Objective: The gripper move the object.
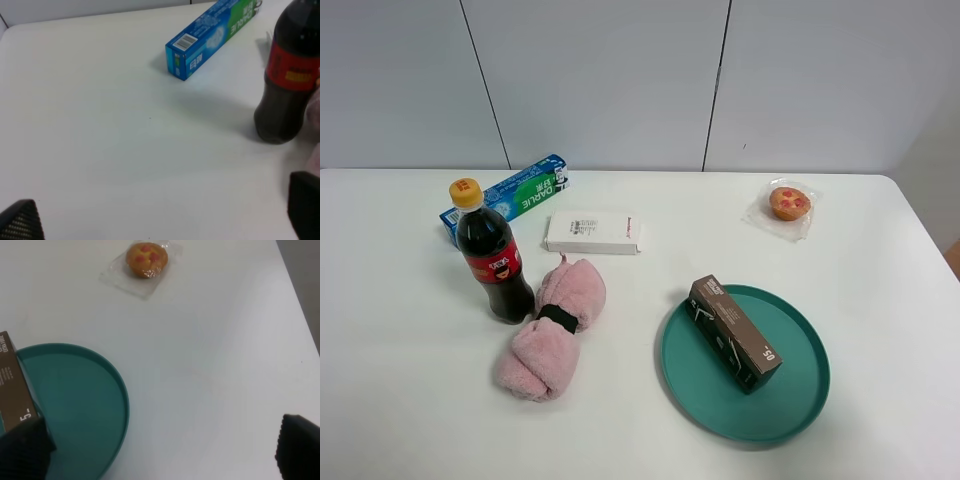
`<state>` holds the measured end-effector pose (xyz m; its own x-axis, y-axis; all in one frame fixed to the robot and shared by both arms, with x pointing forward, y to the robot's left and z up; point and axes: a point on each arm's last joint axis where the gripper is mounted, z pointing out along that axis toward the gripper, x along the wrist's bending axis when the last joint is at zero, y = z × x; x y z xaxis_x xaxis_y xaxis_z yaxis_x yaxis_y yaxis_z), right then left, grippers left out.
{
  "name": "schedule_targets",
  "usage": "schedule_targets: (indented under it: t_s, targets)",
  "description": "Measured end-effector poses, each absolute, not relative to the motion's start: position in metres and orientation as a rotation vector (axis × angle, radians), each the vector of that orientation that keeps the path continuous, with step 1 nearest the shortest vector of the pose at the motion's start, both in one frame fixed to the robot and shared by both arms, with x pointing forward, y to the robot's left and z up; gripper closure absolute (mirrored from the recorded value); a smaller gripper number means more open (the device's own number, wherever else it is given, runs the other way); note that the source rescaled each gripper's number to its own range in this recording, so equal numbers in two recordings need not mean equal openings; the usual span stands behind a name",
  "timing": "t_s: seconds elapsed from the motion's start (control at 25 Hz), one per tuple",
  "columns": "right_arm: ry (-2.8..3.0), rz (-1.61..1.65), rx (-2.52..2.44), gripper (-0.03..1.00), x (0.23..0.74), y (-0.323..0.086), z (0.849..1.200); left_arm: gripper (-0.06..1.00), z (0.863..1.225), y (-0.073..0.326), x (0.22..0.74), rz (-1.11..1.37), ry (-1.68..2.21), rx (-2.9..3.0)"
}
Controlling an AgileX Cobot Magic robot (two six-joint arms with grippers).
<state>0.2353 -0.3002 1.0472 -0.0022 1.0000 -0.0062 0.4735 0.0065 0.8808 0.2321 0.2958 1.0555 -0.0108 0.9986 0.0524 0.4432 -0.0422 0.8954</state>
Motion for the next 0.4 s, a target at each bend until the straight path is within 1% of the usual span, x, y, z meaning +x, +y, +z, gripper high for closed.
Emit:
schedule_targets:
  t_s: [0.4]
  targets:
    - [1.566, 0.93, 1.557, 0.13, 0.2353, -0.3002, 1.0472, -0.06, 1.0555, 0.2958, 0.2321, 1.01, 1.534, 1.568]
